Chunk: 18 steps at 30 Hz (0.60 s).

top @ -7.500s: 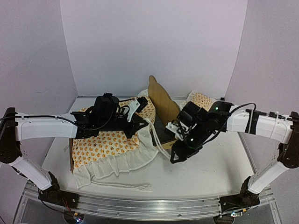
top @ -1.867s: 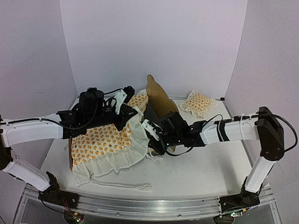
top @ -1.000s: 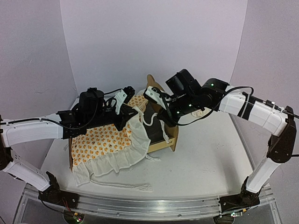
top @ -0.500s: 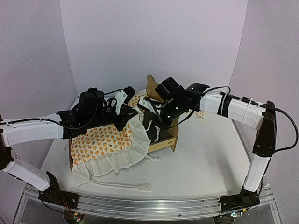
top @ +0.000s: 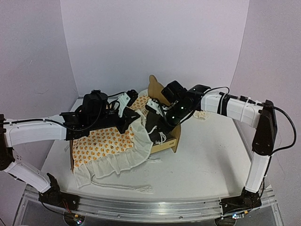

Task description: Set up the pet bed

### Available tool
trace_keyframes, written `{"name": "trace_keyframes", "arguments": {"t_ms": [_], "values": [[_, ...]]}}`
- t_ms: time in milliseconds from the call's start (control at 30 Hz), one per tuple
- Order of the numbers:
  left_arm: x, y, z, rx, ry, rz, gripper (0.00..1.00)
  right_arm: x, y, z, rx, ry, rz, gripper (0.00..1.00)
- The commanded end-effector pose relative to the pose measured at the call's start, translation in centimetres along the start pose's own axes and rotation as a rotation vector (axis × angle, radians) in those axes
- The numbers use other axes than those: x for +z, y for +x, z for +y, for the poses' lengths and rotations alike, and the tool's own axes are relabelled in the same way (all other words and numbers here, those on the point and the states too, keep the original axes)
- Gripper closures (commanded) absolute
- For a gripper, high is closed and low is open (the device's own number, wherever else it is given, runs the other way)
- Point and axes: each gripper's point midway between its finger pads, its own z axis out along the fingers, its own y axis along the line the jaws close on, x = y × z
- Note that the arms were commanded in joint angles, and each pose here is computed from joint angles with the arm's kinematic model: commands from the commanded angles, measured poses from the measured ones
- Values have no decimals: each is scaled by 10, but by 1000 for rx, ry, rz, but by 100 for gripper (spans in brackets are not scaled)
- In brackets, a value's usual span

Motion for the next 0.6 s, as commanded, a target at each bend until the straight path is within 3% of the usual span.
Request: {"name": "trace_keyframes", "arguments": {"t_ms": [0, 200, 567], "values": [[-3, -22, 6, -13, -17, -68, 100, 8, -33, -16, -24, 68, -79, 100], [-5, -20, 8, -15, -34, -65, 100, 30, -40, -24, -52, 89, -81, 100], [1, 11, 20, -30, -72, -1, 100, 38, 21, 23, -95, -151, 19, 100]]}}
